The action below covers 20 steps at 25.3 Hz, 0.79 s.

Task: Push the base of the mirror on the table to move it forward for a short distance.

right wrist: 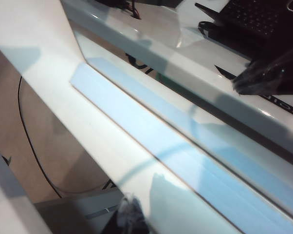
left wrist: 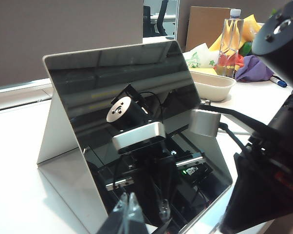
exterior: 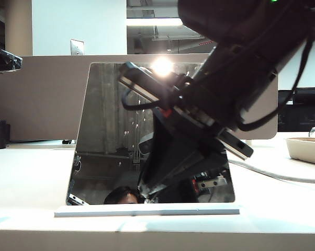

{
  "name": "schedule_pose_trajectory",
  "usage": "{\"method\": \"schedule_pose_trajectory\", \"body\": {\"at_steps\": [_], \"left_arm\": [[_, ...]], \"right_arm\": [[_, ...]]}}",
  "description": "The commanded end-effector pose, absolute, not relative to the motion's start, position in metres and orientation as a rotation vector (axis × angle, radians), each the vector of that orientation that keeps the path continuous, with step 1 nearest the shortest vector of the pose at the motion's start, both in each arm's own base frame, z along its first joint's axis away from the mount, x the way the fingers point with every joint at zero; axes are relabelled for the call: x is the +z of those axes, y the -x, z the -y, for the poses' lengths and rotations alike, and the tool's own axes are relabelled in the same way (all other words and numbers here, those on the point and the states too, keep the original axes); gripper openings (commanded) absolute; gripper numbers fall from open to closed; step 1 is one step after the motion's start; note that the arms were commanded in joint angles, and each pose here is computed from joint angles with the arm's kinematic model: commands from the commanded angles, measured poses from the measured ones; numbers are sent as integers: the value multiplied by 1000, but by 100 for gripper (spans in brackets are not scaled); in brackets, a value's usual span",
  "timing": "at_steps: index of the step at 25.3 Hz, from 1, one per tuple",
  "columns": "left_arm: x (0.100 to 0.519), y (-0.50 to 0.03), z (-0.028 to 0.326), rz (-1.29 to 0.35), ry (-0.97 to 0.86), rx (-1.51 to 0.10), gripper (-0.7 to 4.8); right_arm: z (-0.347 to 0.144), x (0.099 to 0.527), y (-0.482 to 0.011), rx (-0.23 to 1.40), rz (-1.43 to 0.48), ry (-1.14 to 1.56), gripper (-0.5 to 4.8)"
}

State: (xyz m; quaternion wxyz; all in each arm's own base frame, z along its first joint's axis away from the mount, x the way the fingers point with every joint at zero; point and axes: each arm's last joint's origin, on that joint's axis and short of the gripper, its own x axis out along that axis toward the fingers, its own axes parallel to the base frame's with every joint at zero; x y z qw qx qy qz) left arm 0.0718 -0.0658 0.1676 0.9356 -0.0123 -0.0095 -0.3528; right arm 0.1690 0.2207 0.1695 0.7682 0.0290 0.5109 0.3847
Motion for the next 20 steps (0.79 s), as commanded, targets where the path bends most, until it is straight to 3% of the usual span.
{"method": "schedule_pose_trajectory", "body": {"at_steps": [1,20], "left_arm": [[169,-72,66,30,24,-723,-1],[169,-72,66,30,25,-723,-1]], "right_arm": [[-226,175,-173,839,-1094,-35,-5],[-220,160,-177,766,-1126,117,-5]]}}
